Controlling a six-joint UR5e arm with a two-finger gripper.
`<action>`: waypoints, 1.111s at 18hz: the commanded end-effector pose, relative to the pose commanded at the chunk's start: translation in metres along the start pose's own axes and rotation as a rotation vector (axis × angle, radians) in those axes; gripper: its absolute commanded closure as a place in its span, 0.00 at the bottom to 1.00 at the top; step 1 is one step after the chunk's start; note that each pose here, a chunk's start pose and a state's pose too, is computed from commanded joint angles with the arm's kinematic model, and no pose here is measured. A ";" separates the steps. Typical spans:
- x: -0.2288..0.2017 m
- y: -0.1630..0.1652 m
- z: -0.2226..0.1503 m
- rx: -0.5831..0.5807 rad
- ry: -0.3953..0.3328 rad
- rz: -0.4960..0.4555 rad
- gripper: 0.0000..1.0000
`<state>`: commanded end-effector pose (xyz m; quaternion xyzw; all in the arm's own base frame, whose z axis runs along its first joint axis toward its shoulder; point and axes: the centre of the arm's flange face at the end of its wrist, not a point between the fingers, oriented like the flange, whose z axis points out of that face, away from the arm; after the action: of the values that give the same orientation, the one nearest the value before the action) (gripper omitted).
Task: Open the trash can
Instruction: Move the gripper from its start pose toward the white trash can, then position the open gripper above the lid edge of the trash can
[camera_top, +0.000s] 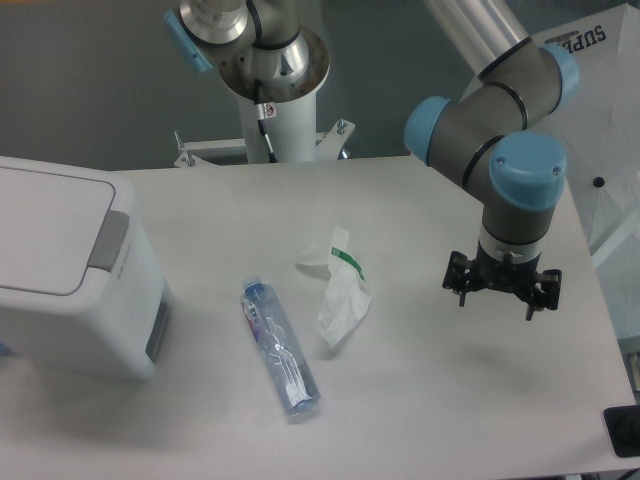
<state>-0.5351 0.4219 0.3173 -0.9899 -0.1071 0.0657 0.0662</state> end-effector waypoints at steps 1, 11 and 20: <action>0.005 0.004 -0.003 0.001 0.001 -0.017 0.00; 0.080 -0.043 -0.039 0.110 0.078 -0.196 0.00; 0.199 -0.098 -0.111 0.224 0.138 -0.242 0.00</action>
<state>-0.3469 0.5478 0.4175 -0.9584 -0.2127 0.0007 0.1905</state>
